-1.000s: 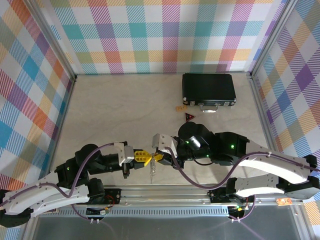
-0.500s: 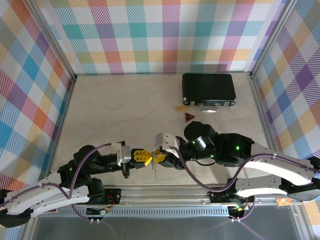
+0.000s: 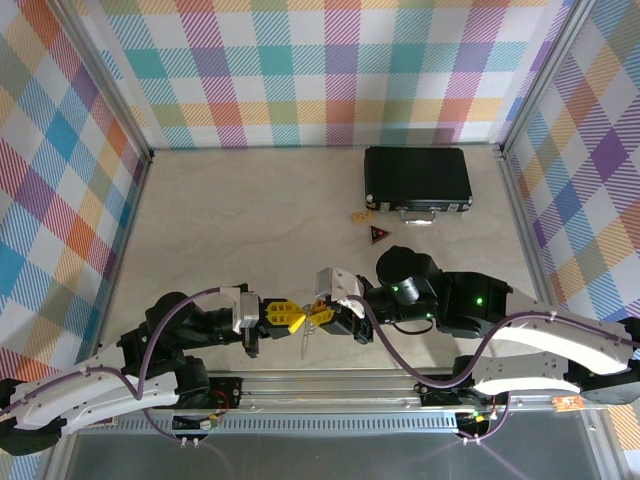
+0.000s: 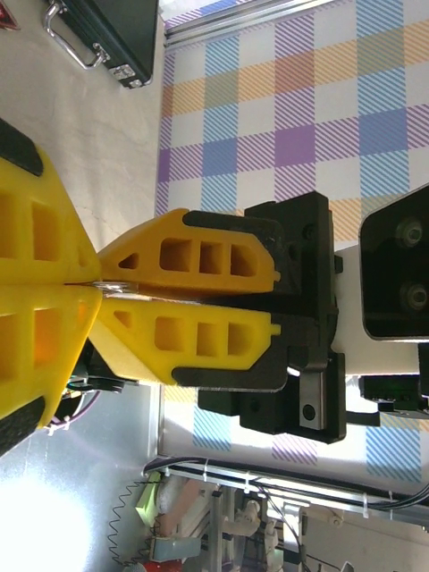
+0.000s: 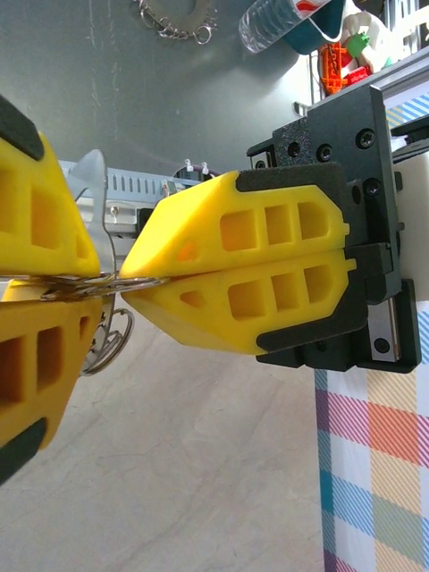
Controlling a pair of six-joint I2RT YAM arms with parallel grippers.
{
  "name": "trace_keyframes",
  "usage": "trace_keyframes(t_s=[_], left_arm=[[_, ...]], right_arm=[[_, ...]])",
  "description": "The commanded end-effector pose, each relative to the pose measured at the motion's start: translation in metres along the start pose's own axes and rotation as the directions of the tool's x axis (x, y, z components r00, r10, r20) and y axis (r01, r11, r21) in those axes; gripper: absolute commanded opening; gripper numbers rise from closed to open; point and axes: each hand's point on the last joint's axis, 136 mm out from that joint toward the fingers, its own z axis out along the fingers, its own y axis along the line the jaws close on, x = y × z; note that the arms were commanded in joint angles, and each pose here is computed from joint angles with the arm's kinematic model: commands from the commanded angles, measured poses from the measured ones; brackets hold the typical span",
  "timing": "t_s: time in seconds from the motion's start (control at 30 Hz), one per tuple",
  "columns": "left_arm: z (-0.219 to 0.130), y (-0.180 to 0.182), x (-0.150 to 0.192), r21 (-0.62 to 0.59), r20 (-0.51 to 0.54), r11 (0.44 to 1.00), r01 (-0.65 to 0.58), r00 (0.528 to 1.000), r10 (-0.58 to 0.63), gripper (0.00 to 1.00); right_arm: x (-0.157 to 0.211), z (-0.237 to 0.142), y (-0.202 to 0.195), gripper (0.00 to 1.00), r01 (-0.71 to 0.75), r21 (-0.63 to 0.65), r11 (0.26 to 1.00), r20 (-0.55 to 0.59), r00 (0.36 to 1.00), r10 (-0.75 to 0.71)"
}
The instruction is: Put the keys on the keyring
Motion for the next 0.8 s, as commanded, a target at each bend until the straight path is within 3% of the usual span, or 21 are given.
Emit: trace_keyframes(t_s=[0.0,0.2,0.53,0.67,0.77], left_arm=[[-0.002,-0.003,-0.013,0.012,0.061,1.000,-0.008,0.998,0.007,0.00],[-0.001,-0.004,-0.012,0.020,0.056,1.000,-0.004,0.998,0.003,0.00],[-0.001,-0.001,-0.010,0.002,0.039,1.000,-0.005,0.999,0.004,0.00],[-0.002,0.014,-0.001,-0.086,-0.040,0.996,-0.014,0.999,0.011,0.00],[-0.006,0.022,0.006,-0.137,-0.107,0.990,-0.026,0.994,0.012,0.12]], right_arm=[[-0.010,-0.004,0.008,0.16,0.011,-0.034,0.999,0.048,0.999,-0.010],[-0.012,-0.005,0.008,0.19,0.014,-0.036,0.999,0.060,0.998,-0.011],[-0.010,-0.004,0.006,0.00,0.018,-0.022,1.000,0.053,0.998,-0.016],[-0.003,-0.003,0.001,0.00,0.019,0.003,1.000,0.002,1.000,-0.019],[0.006,-0.001,-0.004,0.00,0.021,0.027,0.999,-0.062,0.998,-0.019]])
